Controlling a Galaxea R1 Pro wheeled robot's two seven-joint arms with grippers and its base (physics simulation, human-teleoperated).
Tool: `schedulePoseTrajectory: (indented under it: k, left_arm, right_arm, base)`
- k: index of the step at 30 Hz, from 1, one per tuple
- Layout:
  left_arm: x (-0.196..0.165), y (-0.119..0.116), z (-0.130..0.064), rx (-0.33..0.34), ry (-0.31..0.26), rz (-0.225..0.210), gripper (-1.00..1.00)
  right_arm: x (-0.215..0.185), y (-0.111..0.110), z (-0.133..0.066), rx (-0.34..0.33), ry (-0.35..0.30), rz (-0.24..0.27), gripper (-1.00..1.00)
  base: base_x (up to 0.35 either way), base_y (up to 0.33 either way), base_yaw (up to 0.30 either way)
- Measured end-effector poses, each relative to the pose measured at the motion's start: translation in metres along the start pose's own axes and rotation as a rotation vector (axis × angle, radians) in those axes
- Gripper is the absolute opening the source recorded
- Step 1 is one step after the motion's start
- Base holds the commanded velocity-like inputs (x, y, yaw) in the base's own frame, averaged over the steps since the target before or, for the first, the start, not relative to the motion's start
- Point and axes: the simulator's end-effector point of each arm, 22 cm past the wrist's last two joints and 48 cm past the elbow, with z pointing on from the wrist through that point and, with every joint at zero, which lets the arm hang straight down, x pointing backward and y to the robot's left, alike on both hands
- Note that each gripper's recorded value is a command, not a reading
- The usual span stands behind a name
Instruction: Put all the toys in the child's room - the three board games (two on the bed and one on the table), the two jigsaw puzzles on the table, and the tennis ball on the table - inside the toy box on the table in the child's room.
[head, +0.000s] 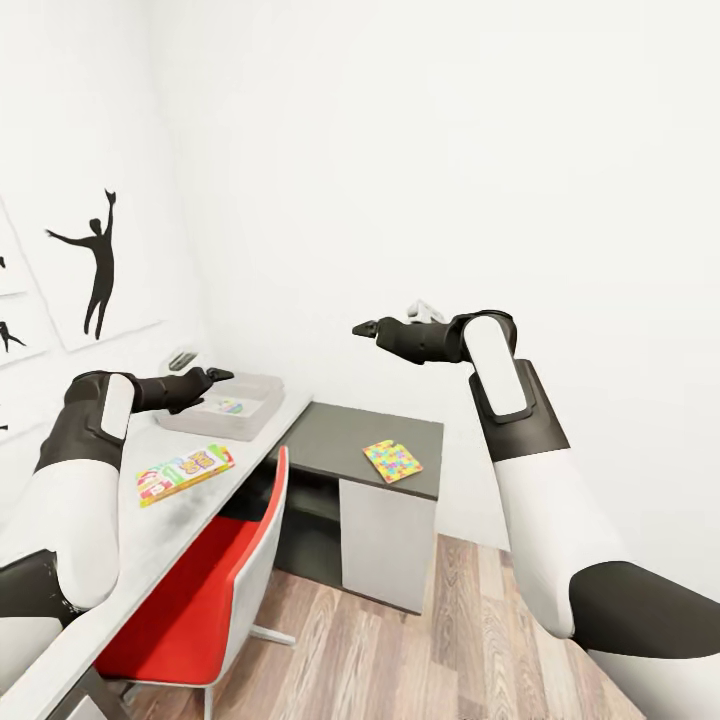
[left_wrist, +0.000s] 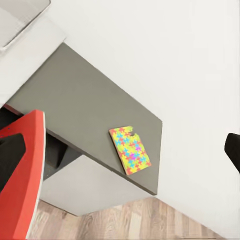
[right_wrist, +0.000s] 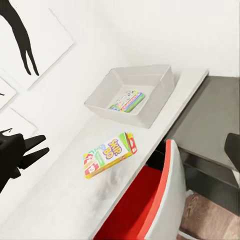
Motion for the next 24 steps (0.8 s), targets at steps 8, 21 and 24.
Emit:
schedulePoseTrajectory:
  k: [8,21,24]
  left_arm:
    - [-0.002,-0.004,-0.003,0.005,-0.005,0.002,1.0]
    - [0.0,-0.004,-0.008,0.005,-0.005,0.002,1.0]
    - [0.001,-0.004,-0.009,0.005,-0.006,0.003,1.0]
  right_arm:
    - [-0.003,0.003,-0.004,-0.002,-0.006,-0.005,1.0]
    - [-0.002,-0.04,-0.019,0.052,-0.018,0.037,1.0]
    - [-0.007,-0.058,-0.029,0.064,-0.036,0.061,1.0]
  base:
    - [-0.004,0.0,-0.258]
    - [0.0,0.0,-0.256]
    - [0.0,0.0,-0.249]
